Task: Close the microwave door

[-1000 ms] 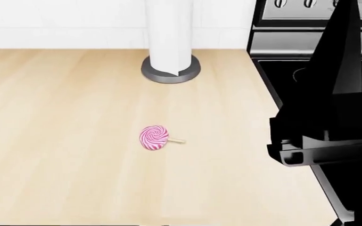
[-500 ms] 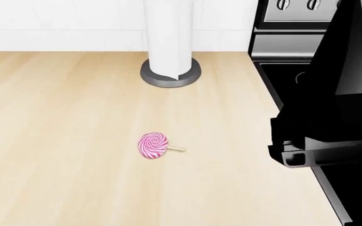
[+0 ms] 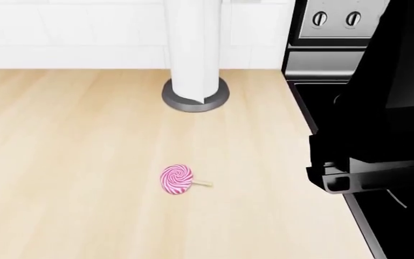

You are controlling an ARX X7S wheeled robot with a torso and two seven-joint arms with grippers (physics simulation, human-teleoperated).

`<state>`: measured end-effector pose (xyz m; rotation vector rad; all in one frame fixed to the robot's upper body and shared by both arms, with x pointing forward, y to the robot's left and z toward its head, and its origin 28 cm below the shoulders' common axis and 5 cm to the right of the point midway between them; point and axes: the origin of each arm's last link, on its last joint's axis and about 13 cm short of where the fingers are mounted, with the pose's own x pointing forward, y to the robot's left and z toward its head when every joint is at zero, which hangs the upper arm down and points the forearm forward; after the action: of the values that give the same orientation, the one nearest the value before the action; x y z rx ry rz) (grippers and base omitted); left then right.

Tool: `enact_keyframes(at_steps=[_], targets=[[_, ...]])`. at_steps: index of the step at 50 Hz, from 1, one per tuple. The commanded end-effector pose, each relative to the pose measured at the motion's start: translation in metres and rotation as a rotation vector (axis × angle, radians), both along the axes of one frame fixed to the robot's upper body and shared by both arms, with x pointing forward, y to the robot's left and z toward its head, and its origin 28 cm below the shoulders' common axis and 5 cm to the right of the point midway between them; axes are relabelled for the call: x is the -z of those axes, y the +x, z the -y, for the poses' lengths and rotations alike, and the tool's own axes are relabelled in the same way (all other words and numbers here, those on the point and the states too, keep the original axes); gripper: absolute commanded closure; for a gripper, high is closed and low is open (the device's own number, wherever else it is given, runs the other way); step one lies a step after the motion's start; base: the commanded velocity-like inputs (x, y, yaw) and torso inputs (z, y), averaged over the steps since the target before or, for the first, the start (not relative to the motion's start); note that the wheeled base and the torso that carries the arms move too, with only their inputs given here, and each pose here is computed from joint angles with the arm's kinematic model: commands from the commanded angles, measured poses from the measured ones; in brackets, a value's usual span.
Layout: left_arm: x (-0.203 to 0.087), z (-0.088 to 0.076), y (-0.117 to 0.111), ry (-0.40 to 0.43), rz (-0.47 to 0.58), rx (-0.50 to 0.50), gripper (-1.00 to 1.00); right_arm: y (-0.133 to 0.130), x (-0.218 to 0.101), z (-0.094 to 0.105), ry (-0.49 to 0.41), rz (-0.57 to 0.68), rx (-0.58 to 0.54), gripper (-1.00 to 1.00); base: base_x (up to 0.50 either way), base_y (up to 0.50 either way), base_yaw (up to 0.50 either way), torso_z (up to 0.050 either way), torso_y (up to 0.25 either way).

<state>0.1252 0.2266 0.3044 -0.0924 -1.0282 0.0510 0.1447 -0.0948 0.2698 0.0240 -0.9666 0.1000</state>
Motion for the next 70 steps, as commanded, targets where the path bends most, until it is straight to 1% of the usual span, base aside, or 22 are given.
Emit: enact_keyframes(at_steps=[1, 20, 23, 35, 48, 52, 60, 70], targets=[[-0.001, -0.001, 0.000, -0.003, 0.004, -0.006, -1.00, 0.000, 0.000, 0.000, 0.000, 0.001, 0.000, -1.00, 0.00, 0.00, 0.00, 0.050, 0.000], [0.000, -0.002, -0.001, -0.003, 0.011, -0.007, -1.00, -0.001, 0.000, 0.000, 0.001, 0.003, 0.000, -1.00, 0.00, 0.00, 0.00, 0.050, 0.000], [0.000, -0.001, -0.001, -0.013, 0.006, -0.001, -1.00, -0.001, 0.000, 0.000, 0.001, 0.003, 0.000, -1.00, 0.00, 0.00, 0.00, 0.042, 0.000], [-0.002, -0.001, -0.001, -0.006, 0.024, -0.003, -1.00, -0.002, -0.003, 0.000, 0.001, 0.015, 0.004, -1.00, 0.00, 0.00, 0.00, 0.000, 0.000], [-0.003, 0.000, -0.001, -0.008, 0.024, 0.004, -1.00, 0.001, -0.025, 0.001, -0.027, 0.061, 0.009, -1.00, 0.00, 0.00, 0.00, 0.000, 0.000], [-0.002, 0.000, -0.001, -0.010, 0.023, 0.007, -1.00, 0.006, -0.030, 0.001, -0.032, 0.062, 0.003, -1.00, 0.00, 0.00, 0.00, 0.000, 0.000], [0.000, 0.001, 0.000, -0.012, 0.022, 0.010, -1.00, 0.028, -0.037, 0.005, -0.046, 0.034, 0.010, -1.00, 0.00, 0.00, 0.00, 0.000, 0.000], [0.000, 0.002, 0.001, -0.008, 0.021, 0.013, -1.00, 0.052, -0.043, 0.009, -0.038, 0.004, 0.013, -1.00, 0.00, 0.00, 0.00, 0.000, 0.000]])
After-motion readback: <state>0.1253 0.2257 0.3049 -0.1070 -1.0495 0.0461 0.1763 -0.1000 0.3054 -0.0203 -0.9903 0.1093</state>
